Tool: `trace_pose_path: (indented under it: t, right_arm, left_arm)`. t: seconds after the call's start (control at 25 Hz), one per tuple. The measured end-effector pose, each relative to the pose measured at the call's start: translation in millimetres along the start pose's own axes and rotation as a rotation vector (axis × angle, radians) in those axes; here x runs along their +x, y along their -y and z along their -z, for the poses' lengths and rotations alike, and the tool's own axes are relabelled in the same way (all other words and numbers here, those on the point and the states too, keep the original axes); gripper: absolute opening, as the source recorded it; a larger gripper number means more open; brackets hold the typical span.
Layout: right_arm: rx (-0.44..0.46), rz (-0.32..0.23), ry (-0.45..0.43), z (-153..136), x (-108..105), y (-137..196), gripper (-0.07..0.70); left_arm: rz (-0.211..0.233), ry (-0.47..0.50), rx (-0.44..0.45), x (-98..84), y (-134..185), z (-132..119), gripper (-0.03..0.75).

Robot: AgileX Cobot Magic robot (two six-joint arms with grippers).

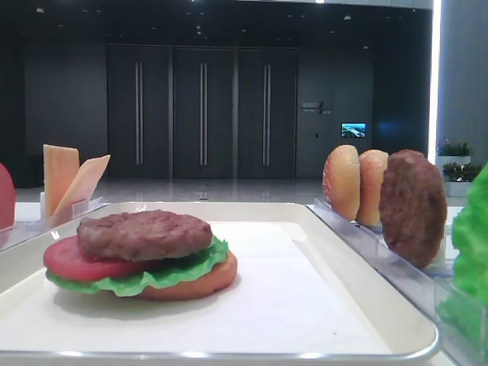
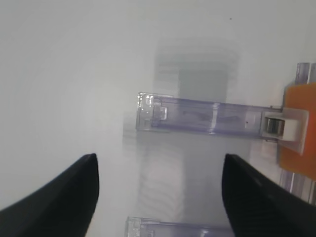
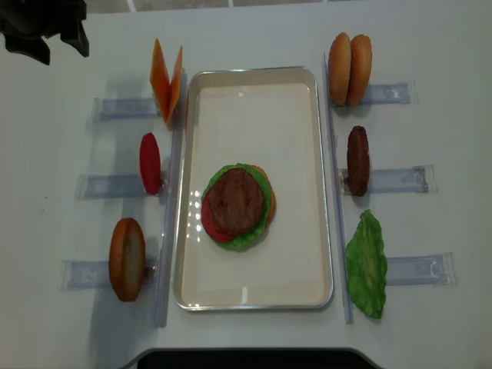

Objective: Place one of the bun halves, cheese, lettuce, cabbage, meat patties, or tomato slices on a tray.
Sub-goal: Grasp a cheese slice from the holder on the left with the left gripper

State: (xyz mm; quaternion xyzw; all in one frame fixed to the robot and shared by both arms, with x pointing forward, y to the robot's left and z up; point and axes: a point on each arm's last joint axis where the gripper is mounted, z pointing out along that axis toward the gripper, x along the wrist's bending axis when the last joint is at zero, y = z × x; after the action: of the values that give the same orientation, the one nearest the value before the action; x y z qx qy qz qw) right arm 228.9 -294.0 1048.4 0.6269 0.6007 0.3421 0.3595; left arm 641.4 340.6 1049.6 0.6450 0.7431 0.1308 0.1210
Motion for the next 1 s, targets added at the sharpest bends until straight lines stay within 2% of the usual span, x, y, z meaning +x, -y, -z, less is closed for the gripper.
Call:
trace_pose_path:
  t: [0.08,0.16,0.28,0.4,0.52,0.84,1.0]
  right_arm:
    - [0.000,0.000,0.000,0.0,0.0,0.0,0.348]
    - [0.000,0.000,0.000,0.0,0.0,0.0,0.348]
    - [0.000,0.000,0.000,0.0,0.0,0.0,0.348]
    - [0.000,0.000,0.000,0.0,0.0,0.0,0.348]
    - [0.000,0.000,0.000,0.0,0.0,0.0,0.348]
    - [0.000,0.000,0.000,0.0,0.0,0.0,0.348]
    - [0.000,0.000,0.000,0.0,0.0,0.0,0.348]
  left_arm:
    - [0.011,0.002,0.012,-6.0,0.9,0.9,0.581]
    - [-0.003,0.005,0.015,-19.1,2.1,1.2,0.580]
    - [-0.053,0.036,0.011,-57.2,6.4,2.8,0.580]
    - [-0.054,0.063,-0.005,-91.1,12.0,5.2,0.580]
    - [-0.042,0.086,-0.016,-113.0,16.1,8.8,0.580]
    - [-0.011,0.122,-0.049,-148.4,18.5,16.1,0.580]
    - [0.001,0.122,-0.037,-154.7,19.2,6.3,0.580]
